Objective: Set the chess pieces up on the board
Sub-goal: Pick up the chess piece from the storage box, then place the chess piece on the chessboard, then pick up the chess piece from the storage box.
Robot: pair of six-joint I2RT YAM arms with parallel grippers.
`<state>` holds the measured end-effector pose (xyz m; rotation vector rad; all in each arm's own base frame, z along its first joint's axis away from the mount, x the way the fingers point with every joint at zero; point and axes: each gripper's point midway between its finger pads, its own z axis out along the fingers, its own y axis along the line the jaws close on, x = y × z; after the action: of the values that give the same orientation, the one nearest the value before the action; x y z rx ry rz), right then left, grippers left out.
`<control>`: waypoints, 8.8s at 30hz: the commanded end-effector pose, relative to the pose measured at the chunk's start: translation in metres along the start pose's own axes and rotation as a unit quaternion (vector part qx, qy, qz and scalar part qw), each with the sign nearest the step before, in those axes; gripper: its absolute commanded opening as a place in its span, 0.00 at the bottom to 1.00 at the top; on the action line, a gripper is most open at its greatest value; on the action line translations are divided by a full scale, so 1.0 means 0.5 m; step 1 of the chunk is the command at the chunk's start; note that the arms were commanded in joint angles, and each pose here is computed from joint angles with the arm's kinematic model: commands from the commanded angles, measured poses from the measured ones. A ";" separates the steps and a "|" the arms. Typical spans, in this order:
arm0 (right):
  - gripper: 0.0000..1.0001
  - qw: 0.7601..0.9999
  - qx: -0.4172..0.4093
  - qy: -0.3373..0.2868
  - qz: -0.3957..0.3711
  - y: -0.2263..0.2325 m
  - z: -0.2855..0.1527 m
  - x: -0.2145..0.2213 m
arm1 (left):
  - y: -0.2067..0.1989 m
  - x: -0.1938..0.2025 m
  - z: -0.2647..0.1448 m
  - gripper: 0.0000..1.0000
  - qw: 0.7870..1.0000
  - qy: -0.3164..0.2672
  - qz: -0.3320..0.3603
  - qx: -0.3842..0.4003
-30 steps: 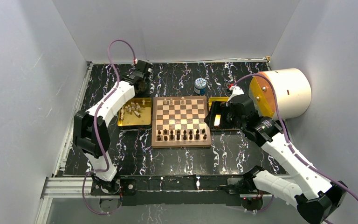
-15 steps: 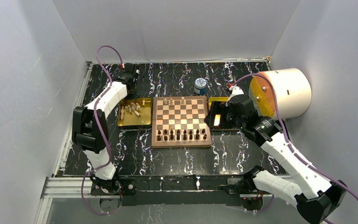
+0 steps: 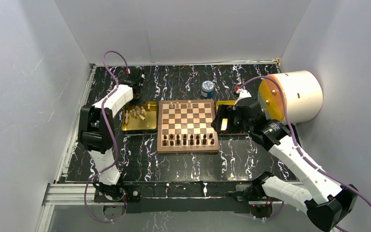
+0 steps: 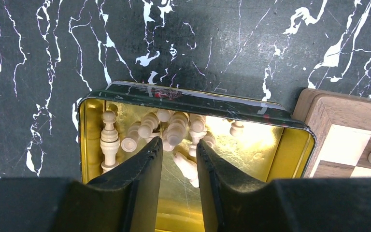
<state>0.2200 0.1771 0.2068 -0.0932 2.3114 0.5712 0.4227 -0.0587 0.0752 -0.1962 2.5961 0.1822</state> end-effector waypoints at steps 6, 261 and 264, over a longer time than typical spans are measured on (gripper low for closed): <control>0.99 1.000 -0.011 -0.028 0.001 0.015 -0.005 -0.029 | 0.010 0.016 0.024 0.31 1.000 0.014 0.004 -0.005; 0.99 0.999 -0.030 -0.030 -0.004 0.018 -0.032 -0.017 | -0.016 0.002 -0.207 0.29 0.997 -0.060 0.011 0.049; 0.99 0.999 -0.031 -0.034 -0.003 0.019 -0.032 -0.019 | -0.022 0.010 -0.175 0.31 0.997 -0.045 0.019 0.060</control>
<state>0.2087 0.1711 0.2136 -0.1065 2.2894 0.5923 0.3706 -0.0795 0.1562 -0.1346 2.5047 0.1016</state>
